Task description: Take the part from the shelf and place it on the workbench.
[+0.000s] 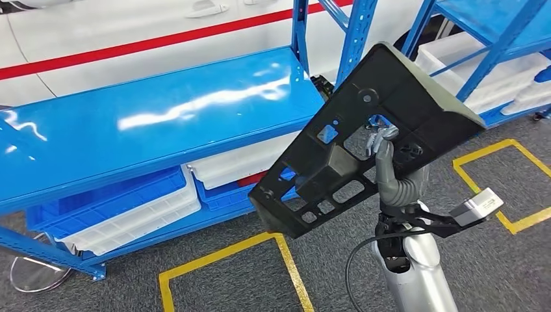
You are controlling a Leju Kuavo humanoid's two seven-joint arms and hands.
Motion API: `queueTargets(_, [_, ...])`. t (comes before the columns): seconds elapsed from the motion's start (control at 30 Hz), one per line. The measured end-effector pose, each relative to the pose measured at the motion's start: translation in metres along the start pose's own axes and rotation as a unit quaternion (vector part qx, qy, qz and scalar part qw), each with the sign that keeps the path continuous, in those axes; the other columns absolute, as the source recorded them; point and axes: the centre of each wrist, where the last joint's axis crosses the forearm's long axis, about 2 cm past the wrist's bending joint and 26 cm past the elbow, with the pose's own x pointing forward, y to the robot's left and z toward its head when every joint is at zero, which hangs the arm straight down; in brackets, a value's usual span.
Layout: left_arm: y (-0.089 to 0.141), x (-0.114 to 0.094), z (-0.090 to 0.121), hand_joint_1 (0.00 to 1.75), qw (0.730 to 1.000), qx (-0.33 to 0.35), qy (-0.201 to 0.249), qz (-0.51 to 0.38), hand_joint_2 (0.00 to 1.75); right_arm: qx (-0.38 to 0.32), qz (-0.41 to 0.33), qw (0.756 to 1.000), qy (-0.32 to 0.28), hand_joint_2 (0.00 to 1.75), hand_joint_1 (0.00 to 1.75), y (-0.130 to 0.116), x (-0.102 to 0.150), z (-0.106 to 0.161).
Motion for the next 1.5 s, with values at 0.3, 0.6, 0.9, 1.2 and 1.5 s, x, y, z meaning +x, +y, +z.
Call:
queueTargets(0.3, [-0.006,0.000,0.001,0.00,1.000,0.002,0.007,0.012,0.00,-0.027,0.080,0.996,0.002,1.75,1.75,-0.045,0.025,0.017])
queueTargets(0.6, [-0.008,0.000,0.001,0.00,1.000,0.002,0.006,0.017,0.00,-0.040,0.111,0.993,0.012,1.75,1.75,-0.063,0.035,0.026])
queueTargets(0.9, [-0.008,-0.002,0.003,0.00,0.999,0.009,0.013,0.028,0.00,-0.048,0.144,0.988,0.032,1.75,1.75,-0.076,0.046,0.043])
queueTargets(1.2, [-0.006,-0.001,0.002,0.00,0.999,0.017,0.016,0.026,0.00,-0.047,0.251,0.965,0.058,1.75,1.75,-0.095,0.046,0.031])
queueTargets(1.5, [-0.011,0.001,0.002,0.00,1.000,0.000,0.011,0.025,0.00,-0.036,0.361,0.930,0.065,1.75,1.75,-0.146,0.049,-0.038])
